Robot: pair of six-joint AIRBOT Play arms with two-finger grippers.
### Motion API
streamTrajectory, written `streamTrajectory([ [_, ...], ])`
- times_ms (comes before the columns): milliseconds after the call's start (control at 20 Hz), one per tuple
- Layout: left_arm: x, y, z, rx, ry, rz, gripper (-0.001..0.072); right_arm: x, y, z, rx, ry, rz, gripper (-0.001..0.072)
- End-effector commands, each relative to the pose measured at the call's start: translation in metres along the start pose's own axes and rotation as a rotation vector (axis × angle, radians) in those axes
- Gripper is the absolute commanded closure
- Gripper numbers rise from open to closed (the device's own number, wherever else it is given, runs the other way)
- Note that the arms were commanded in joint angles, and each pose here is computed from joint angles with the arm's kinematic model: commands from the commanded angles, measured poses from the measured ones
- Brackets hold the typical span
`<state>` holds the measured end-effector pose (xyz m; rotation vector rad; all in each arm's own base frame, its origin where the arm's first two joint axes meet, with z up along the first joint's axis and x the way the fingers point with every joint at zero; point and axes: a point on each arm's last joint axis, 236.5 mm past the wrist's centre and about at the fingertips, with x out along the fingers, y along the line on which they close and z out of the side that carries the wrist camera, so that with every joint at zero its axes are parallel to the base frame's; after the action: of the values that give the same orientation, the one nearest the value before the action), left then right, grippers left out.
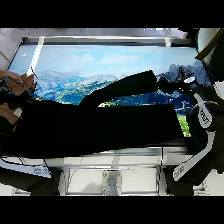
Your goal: Fold the clothes and pants, and hang the long-sleeved shirts on hangers.
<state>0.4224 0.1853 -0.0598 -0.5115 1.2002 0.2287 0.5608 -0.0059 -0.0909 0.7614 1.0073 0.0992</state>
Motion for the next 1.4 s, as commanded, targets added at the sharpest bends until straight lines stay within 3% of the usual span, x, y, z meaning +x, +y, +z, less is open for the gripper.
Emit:
streamTrajectory([
  [0,0.000,0.000,0.000,0.007,-0.001,0.001,0.0686,0.003,0.006,-0.005,-0.018,0.012,0.004,0.0425],
  [100,0.000,0.000,0.000,0.007,-0.001,0.001,0.0685,0.004,0.008,-0.006,-0.026,0.014,0.007,0.0695],
  [400,-0.031,-0.001,0.013,0.017,-0.073,0.007,0.0685,-0.047,0.040,0.014,-0.117,0.012,0.043,0.0703],
  [600,-0.085,-0.002,0.030,0.040,-0.201,0.023,0.0685,-0.149,0.060,0.017,-0.255,0.003,-0.020,0.0704],
  [950,-0.136,-0.006,0.043,0.042,-0.329,0.029,0.0686,-0.294,0.124,0.025,-0.388,-0.251,-0.035,0.0705],
  [1050,-0.133,-0.010,0.045,0.049,-0.331,0.025,0.0685,-0.291,0.113,0.029,-0.330,-0.254,-0.067,0.0705],
  [1200,-0.129,-0.009,0.048,0.042,-0.336,0.020,0.0685,-0.277,0.048,0.064,-0.145,-0.329,-0.263,0.0705],
  [1350,-0.123,-0.007,0.050,0.036,-0.335,0.021,0.0685,-0.231,0.018,0.088,0.029,-0.359,-0.249,0.0705],
])
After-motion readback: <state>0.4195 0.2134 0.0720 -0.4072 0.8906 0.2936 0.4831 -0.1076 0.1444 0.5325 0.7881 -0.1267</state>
